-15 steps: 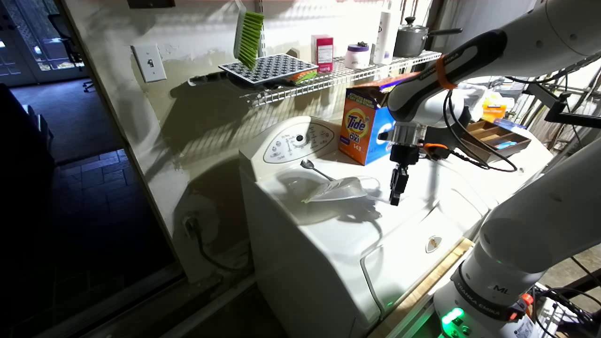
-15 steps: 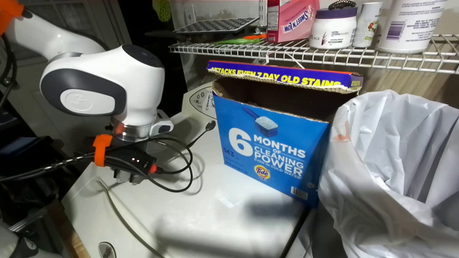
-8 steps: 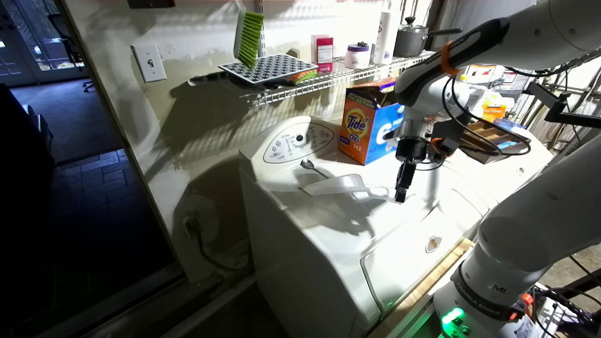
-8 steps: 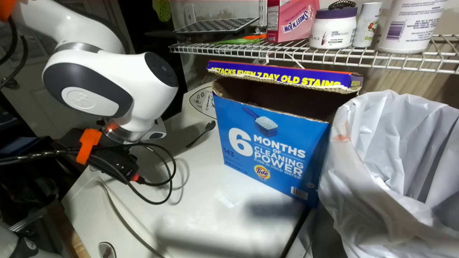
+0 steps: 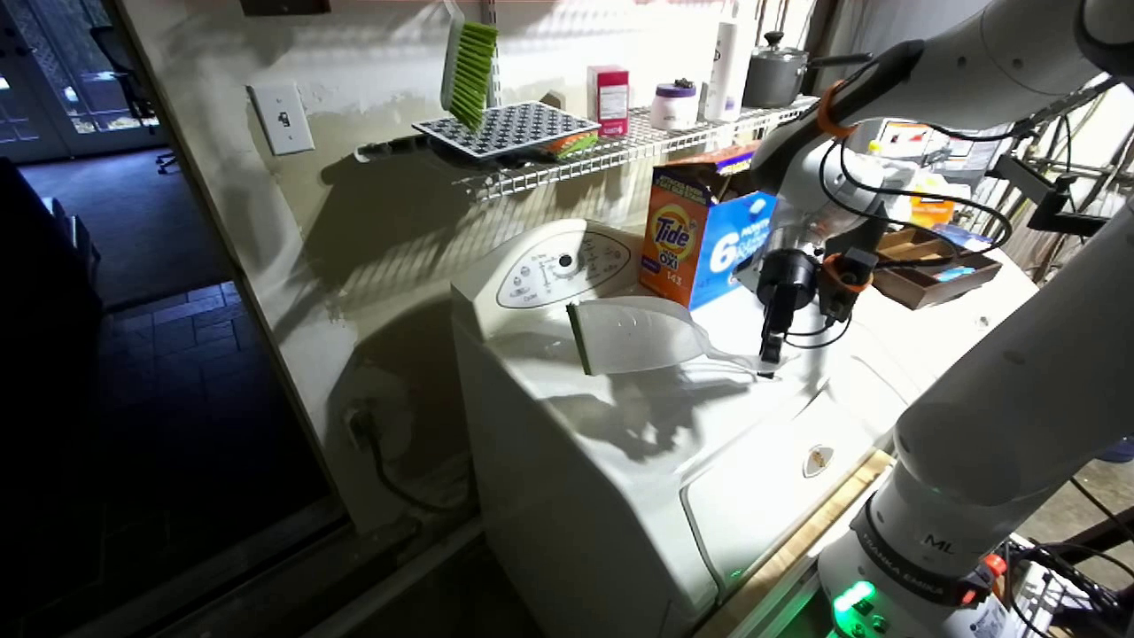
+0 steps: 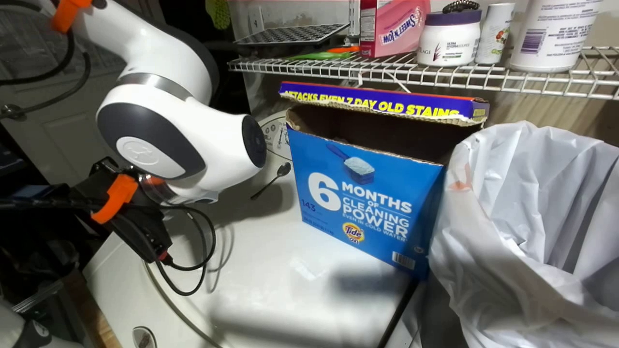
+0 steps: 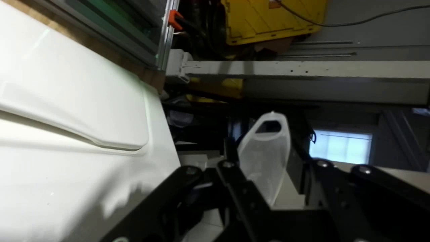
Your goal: Flip over the dustpan
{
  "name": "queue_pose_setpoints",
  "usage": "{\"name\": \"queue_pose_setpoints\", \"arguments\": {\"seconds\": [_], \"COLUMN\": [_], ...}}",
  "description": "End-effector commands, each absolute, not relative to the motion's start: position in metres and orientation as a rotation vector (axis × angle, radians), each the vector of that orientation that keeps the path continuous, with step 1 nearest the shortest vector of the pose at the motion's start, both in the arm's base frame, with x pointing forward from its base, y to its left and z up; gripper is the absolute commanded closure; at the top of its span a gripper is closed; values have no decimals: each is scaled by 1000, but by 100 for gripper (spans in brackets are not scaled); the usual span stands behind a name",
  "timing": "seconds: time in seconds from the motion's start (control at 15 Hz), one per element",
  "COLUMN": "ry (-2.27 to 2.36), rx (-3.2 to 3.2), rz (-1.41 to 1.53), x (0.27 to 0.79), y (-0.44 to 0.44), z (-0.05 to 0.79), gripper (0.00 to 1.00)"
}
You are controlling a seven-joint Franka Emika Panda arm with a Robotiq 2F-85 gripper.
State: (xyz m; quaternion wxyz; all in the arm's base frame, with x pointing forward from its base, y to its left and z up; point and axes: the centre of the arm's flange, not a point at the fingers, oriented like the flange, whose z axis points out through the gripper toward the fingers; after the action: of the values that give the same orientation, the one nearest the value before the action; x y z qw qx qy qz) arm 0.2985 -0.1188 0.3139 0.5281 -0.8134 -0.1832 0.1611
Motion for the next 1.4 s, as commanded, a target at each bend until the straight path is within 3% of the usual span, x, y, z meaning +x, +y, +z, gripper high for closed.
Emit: {"name": "queue_pose_setpoints", "arguments": {"seconds": [0.0,0.8,1.33], "ry": [-344,-174,-45], "rx": [-1809,-1523,-1370], "rz": [417,440,617], "x": [319,334,338], "y": [-131,-162,-172], "z": [311,313,300], "gripper": [86,86,86]}}
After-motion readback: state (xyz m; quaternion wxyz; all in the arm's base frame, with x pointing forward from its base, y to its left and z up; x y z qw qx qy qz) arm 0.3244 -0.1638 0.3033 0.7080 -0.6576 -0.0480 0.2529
